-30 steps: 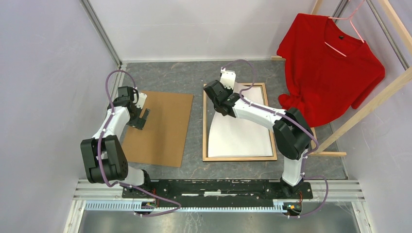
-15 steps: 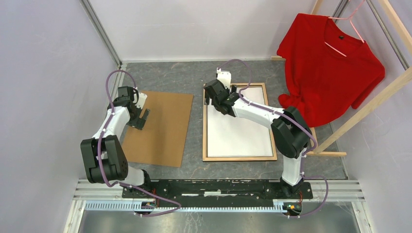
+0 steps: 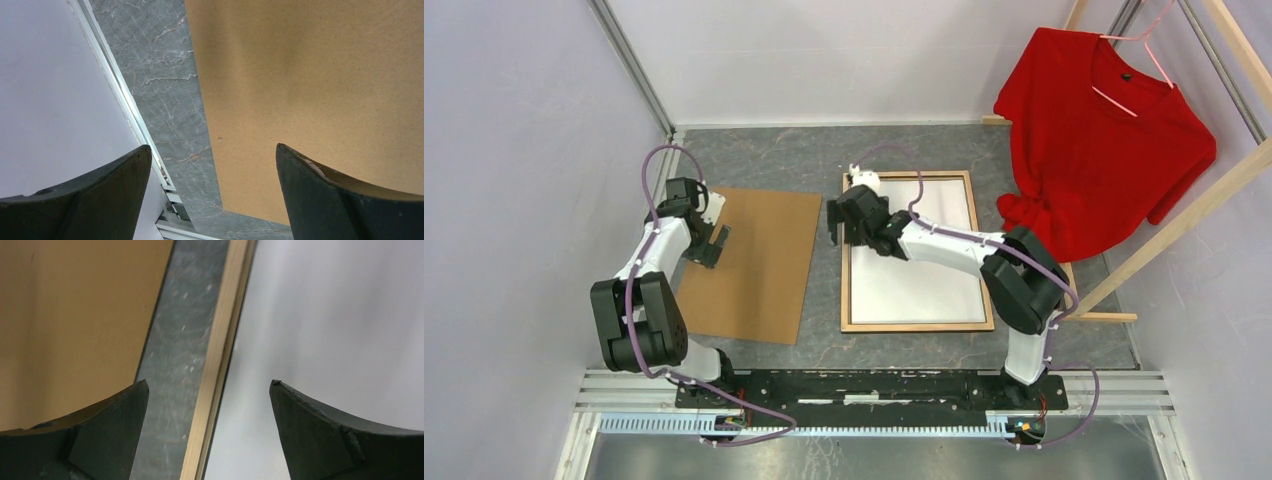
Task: Put the photo into the frame
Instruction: Turn over the photo from the photo frame.
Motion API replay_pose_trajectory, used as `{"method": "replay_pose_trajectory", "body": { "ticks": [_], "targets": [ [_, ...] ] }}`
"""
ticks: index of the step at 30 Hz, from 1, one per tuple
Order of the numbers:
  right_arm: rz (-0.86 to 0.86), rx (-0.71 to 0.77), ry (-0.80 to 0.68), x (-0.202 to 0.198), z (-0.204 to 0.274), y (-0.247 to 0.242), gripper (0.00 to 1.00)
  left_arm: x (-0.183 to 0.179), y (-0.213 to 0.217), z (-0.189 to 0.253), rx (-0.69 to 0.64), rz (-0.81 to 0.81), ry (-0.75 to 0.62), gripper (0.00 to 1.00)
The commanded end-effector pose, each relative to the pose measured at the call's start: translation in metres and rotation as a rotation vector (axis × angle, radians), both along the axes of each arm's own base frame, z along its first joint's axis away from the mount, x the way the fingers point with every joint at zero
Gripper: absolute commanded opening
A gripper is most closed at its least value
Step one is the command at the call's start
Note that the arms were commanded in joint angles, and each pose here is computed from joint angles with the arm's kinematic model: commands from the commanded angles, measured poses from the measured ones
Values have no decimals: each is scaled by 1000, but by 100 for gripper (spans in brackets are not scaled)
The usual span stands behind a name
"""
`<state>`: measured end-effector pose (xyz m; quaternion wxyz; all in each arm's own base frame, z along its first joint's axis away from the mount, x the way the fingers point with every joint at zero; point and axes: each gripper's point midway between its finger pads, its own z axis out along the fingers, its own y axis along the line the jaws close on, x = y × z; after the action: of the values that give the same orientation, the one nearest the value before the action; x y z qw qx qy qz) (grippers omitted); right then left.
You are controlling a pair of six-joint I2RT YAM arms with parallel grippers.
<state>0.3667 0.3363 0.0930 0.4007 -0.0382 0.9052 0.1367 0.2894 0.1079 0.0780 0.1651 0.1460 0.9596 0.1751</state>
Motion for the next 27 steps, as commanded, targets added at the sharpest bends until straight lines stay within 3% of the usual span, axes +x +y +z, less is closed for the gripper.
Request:
{"method": "replay_pose_trajectory", "body": {
  "ticks": [1,6,10,19,27],
  "targets": [
    [132,31,6,-44,17,21,98,17,24,16,42,9,-42,100],
    [204,4,-29,-82,29,21,98,13,55,18,34,70,-39,100],
    [275,18,-32,-105,37,49,98,7,71,12,24,107,-32,98],
    [268,113,80,-96,8,113,98,13,96,-9,56,205,-57,88],
    [181,110,140,-82,-29,120,98,14,93,-44,24,251,-47,84]
  ]
}}
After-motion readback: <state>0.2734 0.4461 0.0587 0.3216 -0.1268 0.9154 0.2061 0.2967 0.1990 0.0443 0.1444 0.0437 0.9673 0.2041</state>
